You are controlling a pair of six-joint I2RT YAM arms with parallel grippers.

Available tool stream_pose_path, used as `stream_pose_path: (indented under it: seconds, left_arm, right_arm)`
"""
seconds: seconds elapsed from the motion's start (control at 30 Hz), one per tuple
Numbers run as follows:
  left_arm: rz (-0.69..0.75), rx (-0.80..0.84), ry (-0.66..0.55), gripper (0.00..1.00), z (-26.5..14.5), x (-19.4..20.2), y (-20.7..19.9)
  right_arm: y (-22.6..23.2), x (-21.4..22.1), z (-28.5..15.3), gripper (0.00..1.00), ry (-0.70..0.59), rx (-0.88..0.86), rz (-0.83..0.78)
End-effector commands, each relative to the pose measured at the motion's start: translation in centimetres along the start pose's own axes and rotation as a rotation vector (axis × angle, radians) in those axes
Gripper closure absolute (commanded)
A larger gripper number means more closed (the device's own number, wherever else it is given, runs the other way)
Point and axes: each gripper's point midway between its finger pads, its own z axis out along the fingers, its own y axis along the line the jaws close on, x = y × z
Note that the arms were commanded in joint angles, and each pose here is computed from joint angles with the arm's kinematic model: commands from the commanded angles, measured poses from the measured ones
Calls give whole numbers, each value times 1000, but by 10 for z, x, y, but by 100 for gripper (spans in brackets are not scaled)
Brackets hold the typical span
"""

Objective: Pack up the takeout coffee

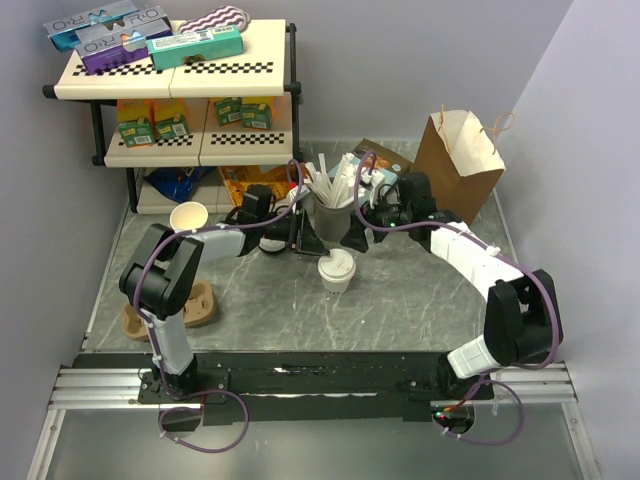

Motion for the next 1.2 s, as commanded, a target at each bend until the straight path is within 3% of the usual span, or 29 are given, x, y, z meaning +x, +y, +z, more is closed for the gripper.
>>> stream_pose_path:
  seconds: [0.0,0.23,0.67,0.9,1.17]
  left_arm:
    - [84,-3,-9,45,3,-12,-6]
    - [82,-23,0,45,5,-11,0]
    - [82,-74,33,47,2,5,13]
    - [80,-108,40,48,4,8,25]
    - [34,-170,39,51,6,10,44]
  right_arm:
    - [13,11,-13,4,11,-12,67]
    - [23,30,-2,4,55,-95,176]
    - [37,63,1,5,94,-178,233]
    - [33,76,5,6,101,-167,254]
    - [20,89,7,11,104,-198,393]
